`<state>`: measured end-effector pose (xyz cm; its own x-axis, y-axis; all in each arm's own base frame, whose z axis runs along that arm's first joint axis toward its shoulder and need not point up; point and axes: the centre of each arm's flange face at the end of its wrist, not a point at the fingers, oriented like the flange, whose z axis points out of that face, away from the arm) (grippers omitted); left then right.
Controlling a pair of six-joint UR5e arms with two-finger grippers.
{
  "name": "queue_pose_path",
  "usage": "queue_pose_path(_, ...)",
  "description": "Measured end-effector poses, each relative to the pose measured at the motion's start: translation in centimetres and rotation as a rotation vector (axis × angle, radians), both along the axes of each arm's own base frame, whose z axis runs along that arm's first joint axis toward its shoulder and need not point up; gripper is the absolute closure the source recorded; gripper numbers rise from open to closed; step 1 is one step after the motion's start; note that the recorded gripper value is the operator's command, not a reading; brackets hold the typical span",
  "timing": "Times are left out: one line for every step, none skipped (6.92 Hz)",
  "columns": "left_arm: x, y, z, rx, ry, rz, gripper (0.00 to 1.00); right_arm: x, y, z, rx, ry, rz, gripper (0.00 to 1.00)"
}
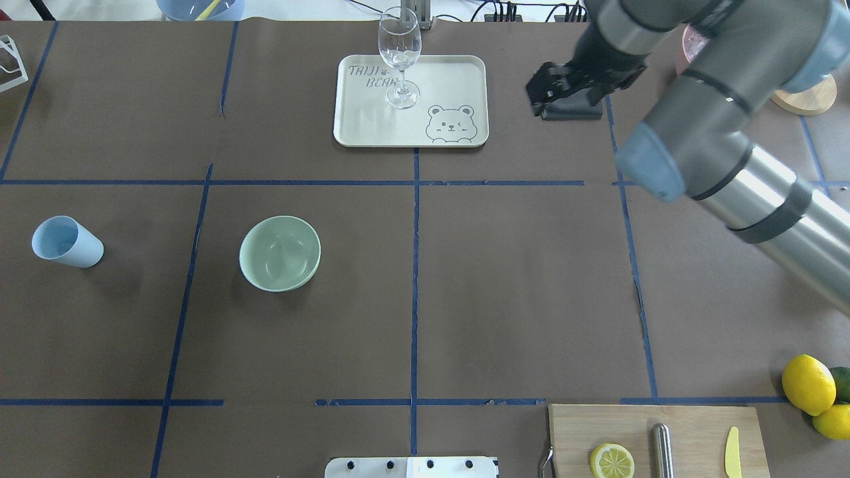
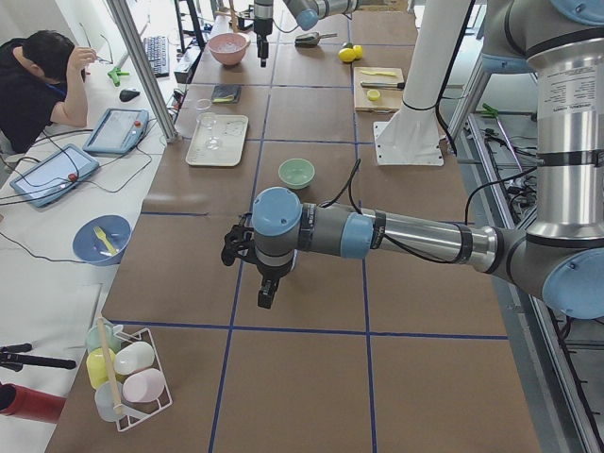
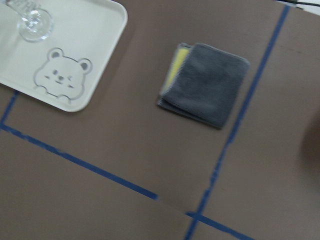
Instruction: Pour ice into bowl
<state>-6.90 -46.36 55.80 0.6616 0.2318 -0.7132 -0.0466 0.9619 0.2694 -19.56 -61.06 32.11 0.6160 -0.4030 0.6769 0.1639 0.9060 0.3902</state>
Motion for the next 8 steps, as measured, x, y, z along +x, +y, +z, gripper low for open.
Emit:
queue_pose_path(0.0, -1.1, -1.1, 0.056, 0.004, -0.001, 0.00, 6.8, 0.0, 5.9, 0.051, 0.040, -0.050, 0.00)
queue_pose_path(0.0, -1.8, -2.6, 0.158, 0.005, -0.002, 0.00, 12.7, 0.7, 10.8, 0.071, 0.081, -0.080, 0.00)
queue_pose_path(0.0, -2.3, -4.2, 0.287, 0.007, -0.010, 0.00, 17.9, 2.2, 15.1, 0.066, 0.112, -0.090, 0.00)
queue_pose_path(0.1, -2.5, -5.8, 0.397, 0.029, -0.049, 0.00, 21.8, 4.6, 19.0, 0.036, 0.123, -0.076, 0.00)
queue_pose_path(1.1, -2.2, -6.7, 0.436, 0.088, -0.110, 0.00, 23.8, 7.5, 21.9, 0.000, 0.122, -0.060, 0.00)
queue_pose_path(3.2, -1.4, -6.6, 0.451, 0.157, -0.157, 0.00, 24.5, 9.9, 23.4, -0.027, 0.122, -0.049, 0.00)
queue_pose_path(5.6, 0.2, -5.6, 0.483, 0.194, -0.197, 0.00, 24.8, 11.4, 24.2, -0.043, 0.121, -0.044, 0.00)
queue_pose_path(9.0, 2.0, -4.5, 0.500, 0.206, -0.255, 0.00, 24.8, 12.1, 24.6, -0.050, 0.123, -0.044, 0.00)
